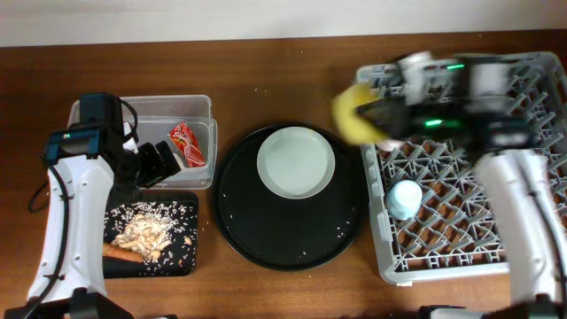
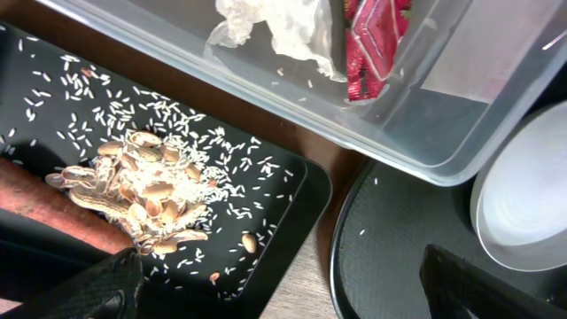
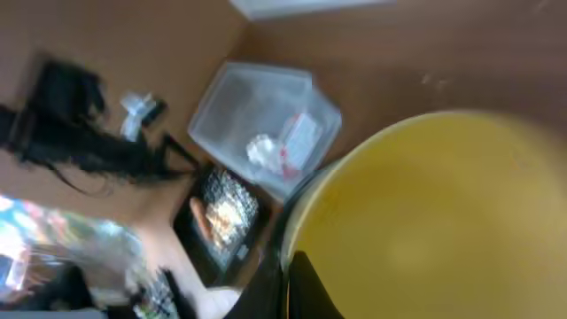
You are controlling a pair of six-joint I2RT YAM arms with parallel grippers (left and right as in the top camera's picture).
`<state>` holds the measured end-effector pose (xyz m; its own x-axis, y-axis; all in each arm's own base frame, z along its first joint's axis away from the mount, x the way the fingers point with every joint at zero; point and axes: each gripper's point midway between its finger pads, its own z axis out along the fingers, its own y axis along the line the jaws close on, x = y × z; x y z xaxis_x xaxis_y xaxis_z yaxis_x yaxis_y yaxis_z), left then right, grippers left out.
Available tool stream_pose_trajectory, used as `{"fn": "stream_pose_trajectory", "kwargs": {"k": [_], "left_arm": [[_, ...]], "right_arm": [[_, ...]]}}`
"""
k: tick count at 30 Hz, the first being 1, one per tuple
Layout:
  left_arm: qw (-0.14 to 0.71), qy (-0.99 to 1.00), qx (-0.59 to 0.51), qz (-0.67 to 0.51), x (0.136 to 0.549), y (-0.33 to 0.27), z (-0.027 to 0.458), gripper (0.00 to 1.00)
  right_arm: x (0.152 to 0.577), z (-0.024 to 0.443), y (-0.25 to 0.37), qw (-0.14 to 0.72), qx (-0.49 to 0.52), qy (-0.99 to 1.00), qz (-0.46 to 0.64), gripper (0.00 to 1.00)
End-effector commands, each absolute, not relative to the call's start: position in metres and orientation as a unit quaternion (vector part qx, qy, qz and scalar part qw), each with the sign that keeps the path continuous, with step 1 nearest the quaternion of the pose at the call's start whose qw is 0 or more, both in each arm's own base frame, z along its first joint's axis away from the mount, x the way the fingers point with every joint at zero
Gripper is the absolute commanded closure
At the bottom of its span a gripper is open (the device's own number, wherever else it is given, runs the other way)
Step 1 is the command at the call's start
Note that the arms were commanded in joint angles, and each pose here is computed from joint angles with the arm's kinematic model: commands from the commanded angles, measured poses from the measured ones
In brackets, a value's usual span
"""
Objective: Sort waste into correct bins and load items into the dishwasher rack
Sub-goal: 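Carry the yellow bowl right and set it in the rack, then move the right gripper back to the white plate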
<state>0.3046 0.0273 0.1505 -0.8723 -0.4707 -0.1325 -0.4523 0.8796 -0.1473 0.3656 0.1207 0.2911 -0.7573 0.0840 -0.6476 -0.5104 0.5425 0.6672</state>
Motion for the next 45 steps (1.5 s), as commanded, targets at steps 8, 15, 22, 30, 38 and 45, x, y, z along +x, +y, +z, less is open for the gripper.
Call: {"fn": "stream_pose_trajectory", "kwargs": {"k": [8, 15, 22, 30, 38, 45], "left_arm": [[0.095, 0.966, -0.234, -0.060, 0.305, 0.027, 0.158, 0.01], [0.095, 0.966, -0.234, -0.060, 0.305, 0.027, 0.158, 0.01], [0.095, 0.966, -0.234, -0.060, 0.305, 0.027, 0.158, 0.01], [0.095, 0.966, -0.234, -0.060, 0.305, 0.027, 0.158, 0.01], [0.095, 0.966, -0.234, -0.060, 0.305, 0.027, 0.158, 0.01], [0.095, 0.966, -0.234, -0.060, 0.305, 0.027, 0.158, 0.01]], "right_arm": [[0.425, 0.234, -0.065, 0.401, -0.023, 0.712, 0.576, 0.96], [0.440, 0.184, -0.085, 0.390, 0.003, 0.713, 0.583, 0.96], [0.446, 0.179, -0.097, 0.383, 0.038, 0.726, 0.570, 0.96], [0.430, 0.141, -0.166, 0.371, 0.182, 0.767, 0.491, 0.96], [0.397, 0.125, -0.233, 0.353, 0.324, 0.747, 0.461, 0.81], [0.389, 0.166, -0.228, 0.373, 0.313, 0.749, 0.449, 0.81]]}}
